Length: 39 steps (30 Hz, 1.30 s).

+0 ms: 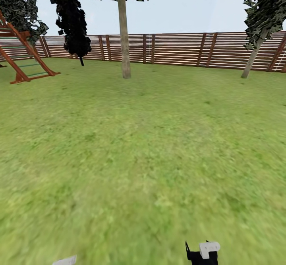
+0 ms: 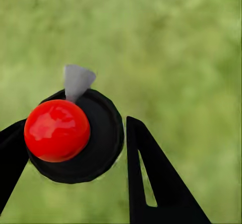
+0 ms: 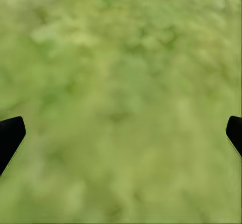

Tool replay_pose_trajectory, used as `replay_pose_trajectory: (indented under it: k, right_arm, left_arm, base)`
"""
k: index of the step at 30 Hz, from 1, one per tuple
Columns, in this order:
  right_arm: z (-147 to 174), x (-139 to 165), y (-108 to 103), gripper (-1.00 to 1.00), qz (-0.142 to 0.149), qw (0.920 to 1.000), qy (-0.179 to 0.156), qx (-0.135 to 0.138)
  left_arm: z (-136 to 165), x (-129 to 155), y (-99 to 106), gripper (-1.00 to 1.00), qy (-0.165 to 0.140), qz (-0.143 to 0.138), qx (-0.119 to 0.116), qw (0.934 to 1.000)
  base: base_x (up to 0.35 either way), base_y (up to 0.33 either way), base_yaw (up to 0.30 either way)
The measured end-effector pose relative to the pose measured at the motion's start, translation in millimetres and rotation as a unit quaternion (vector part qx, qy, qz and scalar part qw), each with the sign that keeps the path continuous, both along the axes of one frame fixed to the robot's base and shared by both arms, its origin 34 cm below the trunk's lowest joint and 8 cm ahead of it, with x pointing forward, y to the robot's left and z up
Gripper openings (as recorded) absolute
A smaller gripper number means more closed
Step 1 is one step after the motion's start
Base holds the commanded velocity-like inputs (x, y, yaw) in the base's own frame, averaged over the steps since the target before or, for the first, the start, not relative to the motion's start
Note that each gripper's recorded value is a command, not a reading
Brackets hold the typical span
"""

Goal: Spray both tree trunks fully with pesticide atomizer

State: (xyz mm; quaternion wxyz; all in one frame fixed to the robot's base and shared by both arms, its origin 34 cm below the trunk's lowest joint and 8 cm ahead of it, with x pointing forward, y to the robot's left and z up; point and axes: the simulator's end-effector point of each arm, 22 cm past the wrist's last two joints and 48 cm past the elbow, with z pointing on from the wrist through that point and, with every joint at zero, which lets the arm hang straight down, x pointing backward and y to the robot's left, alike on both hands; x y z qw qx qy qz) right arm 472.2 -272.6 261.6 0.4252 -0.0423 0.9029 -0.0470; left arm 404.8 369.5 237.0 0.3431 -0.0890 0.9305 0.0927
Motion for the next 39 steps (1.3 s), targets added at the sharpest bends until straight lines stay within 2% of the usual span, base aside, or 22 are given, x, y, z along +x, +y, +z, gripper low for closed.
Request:
replay_pose_trajectory:
  k: [39]
  right_arm:
    - [0.1, 0.0, -0.4, 1.00, -0.001, 1.0000, 0.000, -0.001]
  left_arm:
    - [0.1, 0.3, 0.0, -1.00, 0.000, 0.000, 0.000, 1.0000]
  base:
    - [0.340, 0.000, 0.011]
